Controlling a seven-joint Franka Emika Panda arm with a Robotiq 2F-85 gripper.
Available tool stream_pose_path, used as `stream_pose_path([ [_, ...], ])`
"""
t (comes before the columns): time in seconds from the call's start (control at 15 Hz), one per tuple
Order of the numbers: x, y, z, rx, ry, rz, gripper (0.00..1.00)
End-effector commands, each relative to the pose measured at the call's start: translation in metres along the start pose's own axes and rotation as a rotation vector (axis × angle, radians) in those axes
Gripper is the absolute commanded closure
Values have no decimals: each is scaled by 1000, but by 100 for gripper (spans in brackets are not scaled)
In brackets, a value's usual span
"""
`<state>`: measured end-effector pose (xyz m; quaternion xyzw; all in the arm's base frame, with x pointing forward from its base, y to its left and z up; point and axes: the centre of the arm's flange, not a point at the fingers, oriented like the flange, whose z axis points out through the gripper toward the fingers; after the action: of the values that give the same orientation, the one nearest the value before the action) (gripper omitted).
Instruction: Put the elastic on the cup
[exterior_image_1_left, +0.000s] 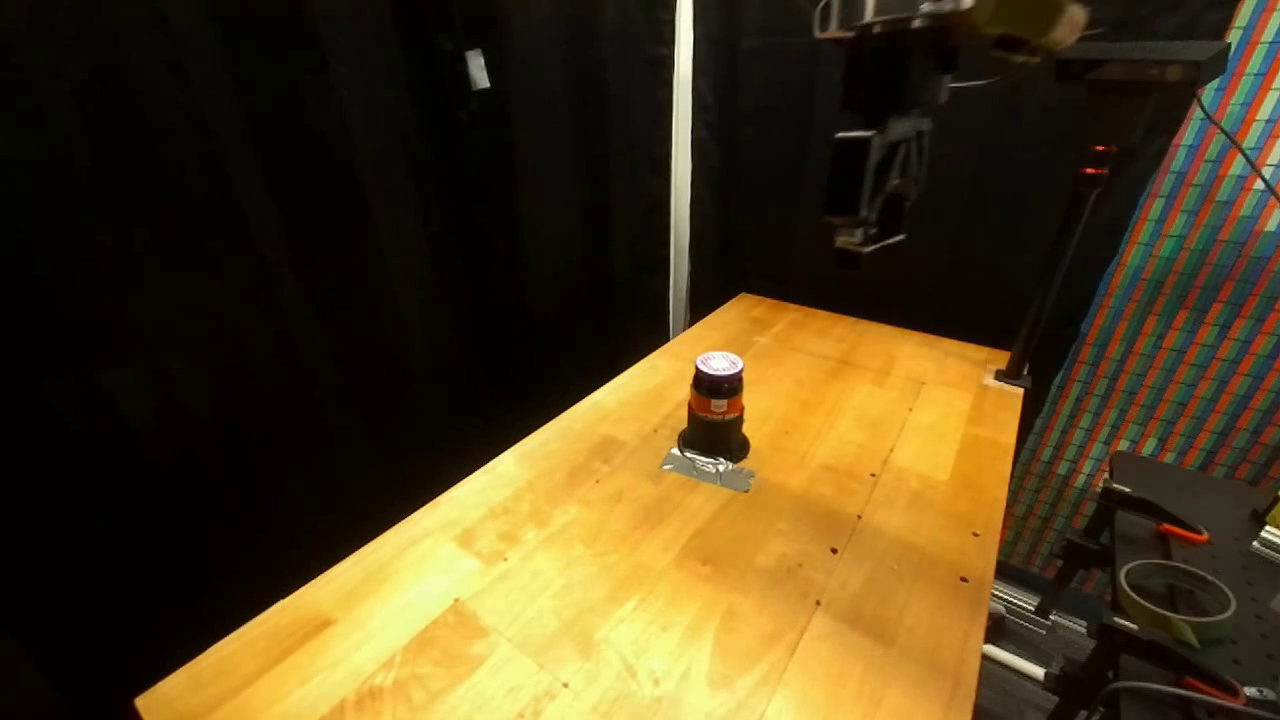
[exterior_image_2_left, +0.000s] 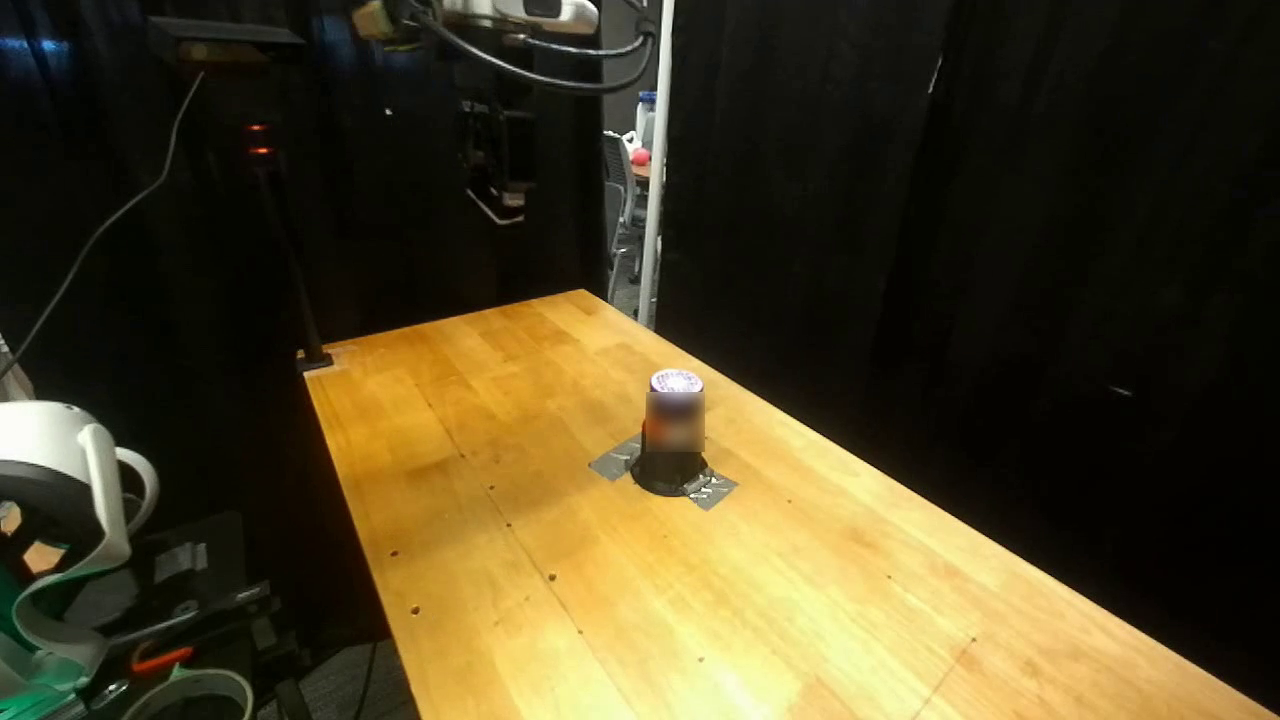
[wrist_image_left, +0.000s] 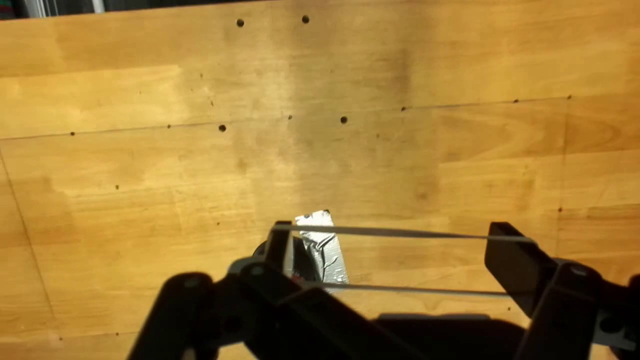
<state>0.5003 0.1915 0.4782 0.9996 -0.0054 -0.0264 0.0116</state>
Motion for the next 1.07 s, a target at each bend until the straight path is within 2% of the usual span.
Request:
stream_pose_path([
  [0.0,92,-12,15,-39,27,35,0],
  [0.2,151,-3,53,-30,26,33,0],
  [0.33,179,6,78,-35,22,44,0],
  [0.67,217,28,122,-58,7,58,0],
  [1.0,231,47,151,-66,-17,63,0],
])
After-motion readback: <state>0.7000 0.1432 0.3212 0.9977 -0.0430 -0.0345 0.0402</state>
